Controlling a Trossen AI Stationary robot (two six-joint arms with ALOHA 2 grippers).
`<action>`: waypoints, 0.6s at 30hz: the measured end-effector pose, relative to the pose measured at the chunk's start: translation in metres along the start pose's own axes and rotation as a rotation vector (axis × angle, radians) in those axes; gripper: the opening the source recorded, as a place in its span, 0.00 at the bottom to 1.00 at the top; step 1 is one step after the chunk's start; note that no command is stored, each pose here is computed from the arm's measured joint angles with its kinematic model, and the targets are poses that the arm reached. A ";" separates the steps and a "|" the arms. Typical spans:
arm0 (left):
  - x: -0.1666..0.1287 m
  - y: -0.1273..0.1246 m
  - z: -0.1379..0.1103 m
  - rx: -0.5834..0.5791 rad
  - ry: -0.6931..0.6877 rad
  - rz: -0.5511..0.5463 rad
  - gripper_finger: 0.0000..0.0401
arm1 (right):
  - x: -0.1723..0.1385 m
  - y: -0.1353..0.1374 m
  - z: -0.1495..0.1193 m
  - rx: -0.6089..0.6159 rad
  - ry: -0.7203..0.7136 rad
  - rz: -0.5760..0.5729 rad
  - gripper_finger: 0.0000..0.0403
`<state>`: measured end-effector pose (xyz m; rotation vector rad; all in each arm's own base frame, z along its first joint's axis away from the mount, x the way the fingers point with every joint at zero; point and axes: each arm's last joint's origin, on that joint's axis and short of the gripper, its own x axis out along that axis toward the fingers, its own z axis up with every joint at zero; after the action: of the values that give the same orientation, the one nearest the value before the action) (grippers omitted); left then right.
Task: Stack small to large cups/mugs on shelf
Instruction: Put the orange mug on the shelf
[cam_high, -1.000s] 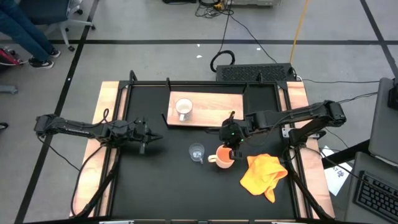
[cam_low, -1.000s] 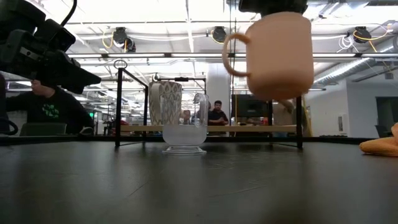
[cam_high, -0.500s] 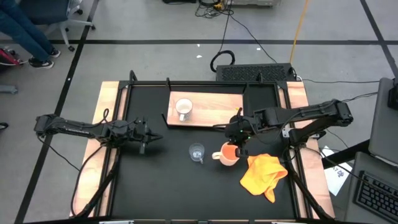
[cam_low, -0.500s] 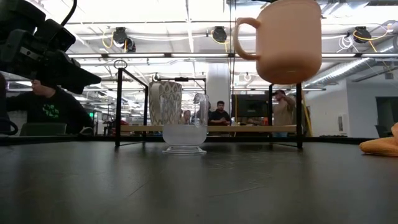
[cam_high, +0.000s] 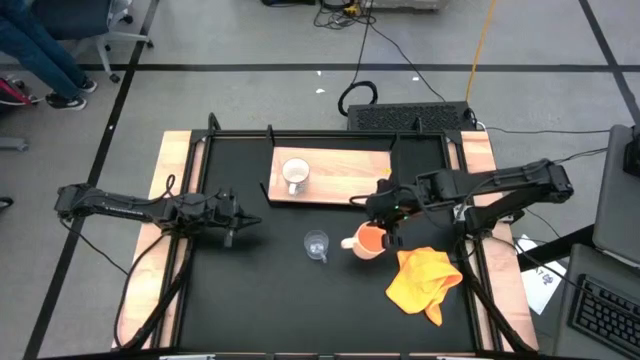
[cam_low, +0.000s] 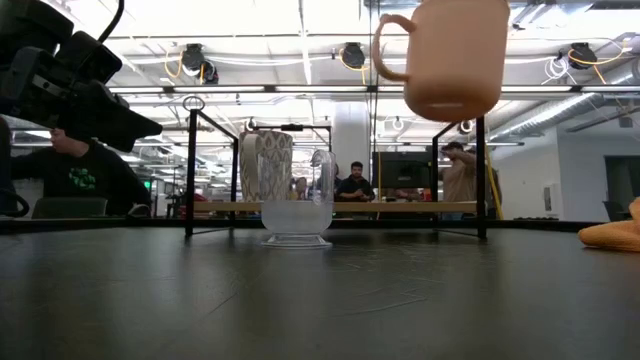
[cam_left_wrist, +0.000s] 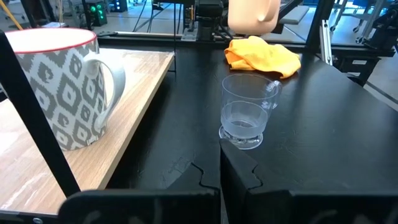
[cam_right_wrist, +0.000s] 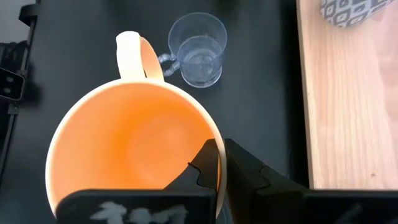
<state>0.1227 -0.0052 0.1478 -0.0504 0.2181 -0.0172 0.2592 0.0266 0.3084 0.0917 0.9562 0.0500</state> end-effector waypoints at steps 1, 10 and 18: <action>0.000 0.000 0.000 0.000 0.000 0.000 0.00 | -0.002 0.000 0.000 0.001 -0.005 0.000 0.01; 0.000 0.000 0.000 0.000 0.003 0.000 0.00 | -0.023 -0.002 -0.007 0.007 -0.033 -0.054 0.01; 0.000 0.000 -0.001 0.000 0.011 0.001 0.00 | -0.027 -0.003 -0.011 0.008 -0.018 -0.090 0.01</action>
<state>0.1224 -0.0052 0.1466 -0.0504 0.2295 -0.0166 0.2343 0.0215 0.3238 0.0562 0.9415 -0.0378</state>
